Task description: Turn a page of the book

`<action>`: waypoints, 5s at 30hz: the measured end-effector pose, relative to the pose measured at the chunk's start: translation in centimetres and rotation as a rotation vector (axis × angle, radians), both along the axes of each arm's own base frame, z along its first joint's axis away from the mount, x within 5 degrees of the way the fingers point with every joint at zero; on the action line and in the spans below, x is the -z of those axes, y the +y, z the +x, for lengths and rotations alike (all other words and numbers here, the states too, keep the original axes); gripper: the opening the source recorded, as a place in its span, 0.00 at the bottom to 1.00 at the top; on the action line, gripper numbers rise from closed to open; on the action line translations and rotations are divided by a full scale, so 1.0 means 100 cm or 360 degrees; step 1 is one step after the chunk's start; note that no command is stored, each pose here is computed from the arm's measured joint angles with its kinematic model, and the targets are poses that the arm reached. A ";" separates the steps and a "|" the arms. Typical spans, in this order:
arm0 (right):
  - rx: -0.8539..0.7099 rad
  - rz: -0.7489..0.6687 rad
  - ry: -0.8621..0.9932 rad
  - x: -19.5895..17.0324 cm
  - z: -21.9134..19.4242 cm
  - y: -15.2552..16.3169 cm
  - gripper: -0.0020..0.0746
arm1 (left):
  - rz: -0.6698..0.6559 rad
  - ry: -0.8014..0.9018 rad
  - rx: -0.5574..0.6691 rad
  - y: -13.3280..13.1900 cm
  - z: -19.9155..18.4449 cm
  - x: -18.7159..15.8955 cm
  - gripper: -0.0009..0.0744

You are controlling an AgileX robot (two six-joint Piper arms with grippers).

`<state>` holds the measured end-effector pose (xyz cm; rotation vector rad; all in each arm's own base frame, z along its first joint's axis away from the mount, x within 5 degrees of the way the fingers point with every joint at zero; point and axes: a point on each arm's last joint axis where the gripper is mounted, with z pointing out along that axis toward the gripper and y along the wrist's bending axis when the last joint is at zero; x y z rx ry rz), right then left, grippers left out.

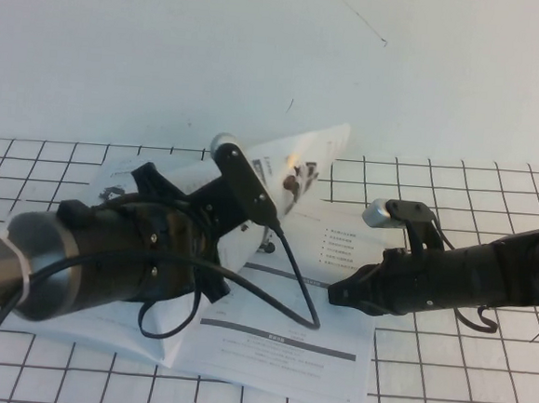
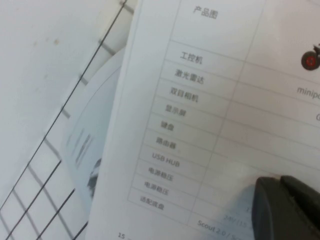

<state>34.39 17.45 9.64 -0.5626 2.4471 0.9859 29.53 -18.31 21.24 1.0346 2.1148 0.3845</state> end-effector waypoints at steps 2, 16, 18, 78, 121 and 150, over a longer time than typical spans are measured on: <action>0.0000 0.0000 0.0000 0.000 0.000 0.000 0.03 | 0.0008 -0.0008 -0.0117 0.010 0.004 0.000 0.01; -0.0005 0.0005 0.0002 0.000 0.000 0.000 0.03 | -0.0137 0.0240 -0.0805 0.086 0.022 0.010 0.01; -0.0005 0.0005 0.0002 0.000 0.000 0.000 0.03 | -0.0147 0.0273 -0.0824 0.089 0.021 0.010 0.01; -0.0454 0.0311 -0.0468 -0.042 0.029 0.159 0.03 | -0.0740 -0.0488 -0.0558 0.126 -0.083 -0.169 0.01; -0.0440 -0.0692 -0.1297 -0.386 -0.162 -0.044 0.03 | -0.0996 -0.0060 0.0335 0.146 -0.269 -0.188 0.01; 0.0152 -0.0433 -0.1368 -0.150 -0.289 -0.137 0.03 | -0.1352 0.0131 0.0076 0.140 -0.260 -0.057 0.01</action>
